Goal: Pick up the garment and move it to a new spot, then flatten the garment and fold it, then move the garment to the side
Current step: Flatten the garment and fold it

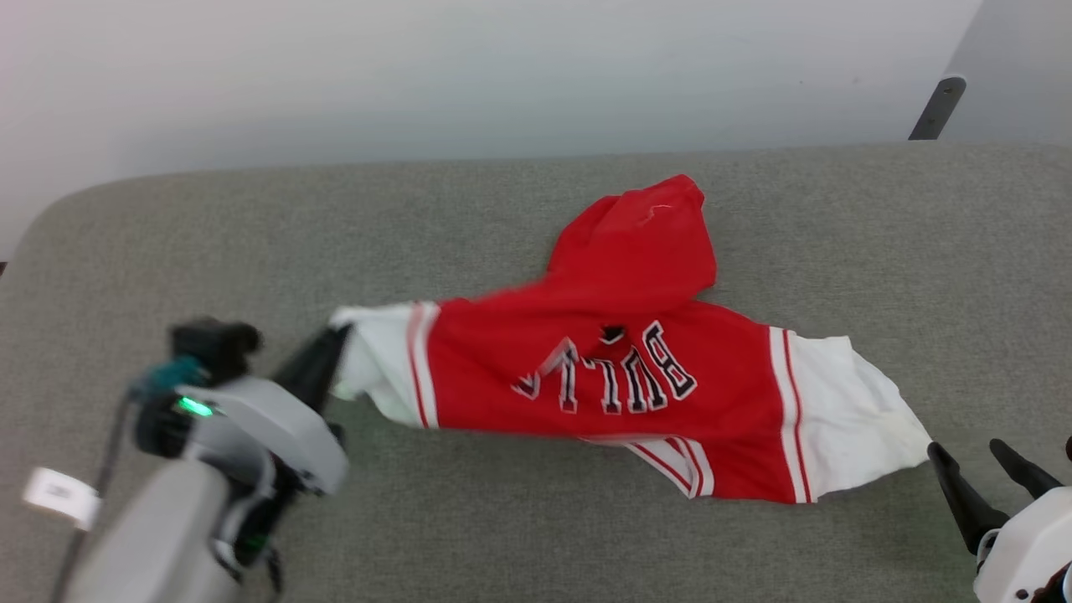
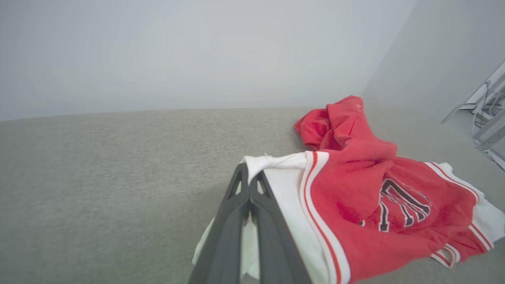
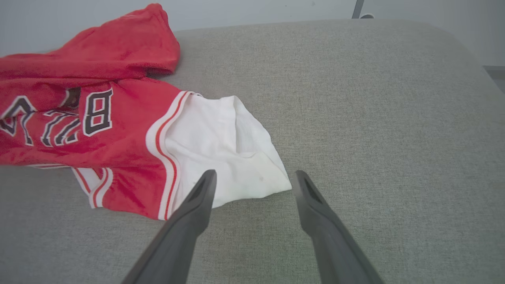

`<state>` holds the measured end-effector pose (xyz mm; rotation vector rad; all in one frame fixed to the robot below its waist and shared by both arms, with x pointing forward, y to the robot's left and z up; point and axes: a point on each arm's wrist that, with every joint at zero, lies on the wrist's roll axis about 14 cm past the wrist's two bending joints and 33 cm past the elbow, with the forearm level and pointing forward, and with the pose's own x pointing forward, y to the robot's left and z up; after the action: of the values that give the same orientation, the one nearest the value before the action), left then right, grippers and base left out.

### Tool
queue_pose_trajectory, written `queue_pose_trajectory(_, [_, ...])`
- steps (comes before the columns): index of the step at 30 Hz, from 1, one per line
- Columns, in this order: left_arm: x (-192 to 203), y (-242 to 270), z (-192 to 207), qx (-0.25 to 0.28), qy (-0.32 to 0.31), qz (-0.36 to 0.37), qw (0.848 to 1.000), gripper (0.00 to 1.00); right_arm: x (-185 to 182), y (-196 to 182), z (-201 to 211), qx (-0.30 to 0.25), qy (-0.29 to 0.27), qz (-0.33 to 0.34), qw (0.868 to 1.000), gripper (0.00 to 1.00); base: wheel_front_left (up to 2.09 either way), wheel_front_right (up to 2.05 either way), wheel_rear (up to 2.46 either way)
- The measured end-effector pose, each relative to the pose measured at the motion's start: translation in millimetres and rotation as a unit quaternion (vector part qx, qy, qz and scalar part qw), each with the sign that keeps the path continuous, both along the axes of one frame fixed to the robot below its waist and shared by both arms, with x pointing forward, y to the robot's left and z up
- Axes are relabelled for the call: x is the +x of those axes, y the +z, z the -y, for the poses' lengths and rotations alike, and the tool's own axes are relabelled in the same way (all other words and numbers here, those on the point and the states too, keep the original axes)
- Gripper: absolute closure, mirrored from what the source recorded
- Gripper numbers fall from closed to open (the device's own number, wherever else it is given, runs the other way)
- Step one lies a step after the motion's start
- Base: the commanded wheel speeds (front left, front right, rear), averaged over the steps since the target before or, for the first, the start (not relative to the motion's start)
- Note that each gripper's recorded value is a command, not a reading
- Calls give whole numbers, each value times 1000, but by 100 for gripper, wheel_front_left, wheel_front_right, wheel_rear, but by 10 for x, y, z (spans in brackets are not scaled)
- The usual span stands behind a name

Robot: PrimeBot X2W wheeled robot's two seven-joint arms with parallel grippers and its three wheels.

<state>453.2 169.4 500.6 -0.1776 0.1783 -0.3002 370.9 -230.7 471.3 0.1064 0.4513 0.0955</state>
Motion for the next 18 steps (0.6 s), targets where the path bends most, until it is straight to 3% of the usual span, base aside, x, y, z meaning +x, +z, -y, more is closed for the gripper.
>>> queue_pose_trajectory(3, [56,140,-234,23,22,8,999,100,11,-19,-42,3,4,-3,1000,0,0,0,0])
queue_pose_trajectory(8, [66,31,-623,35,71,-45,996,100,10,-72,-109,6,12,-12,1000,0,0,0,0])
queue_pose_trajectory(18, [-32,-556,-1122,33,140,-177,974,100,20,-123,-255,14,32,-20,999,0,0,0,0])
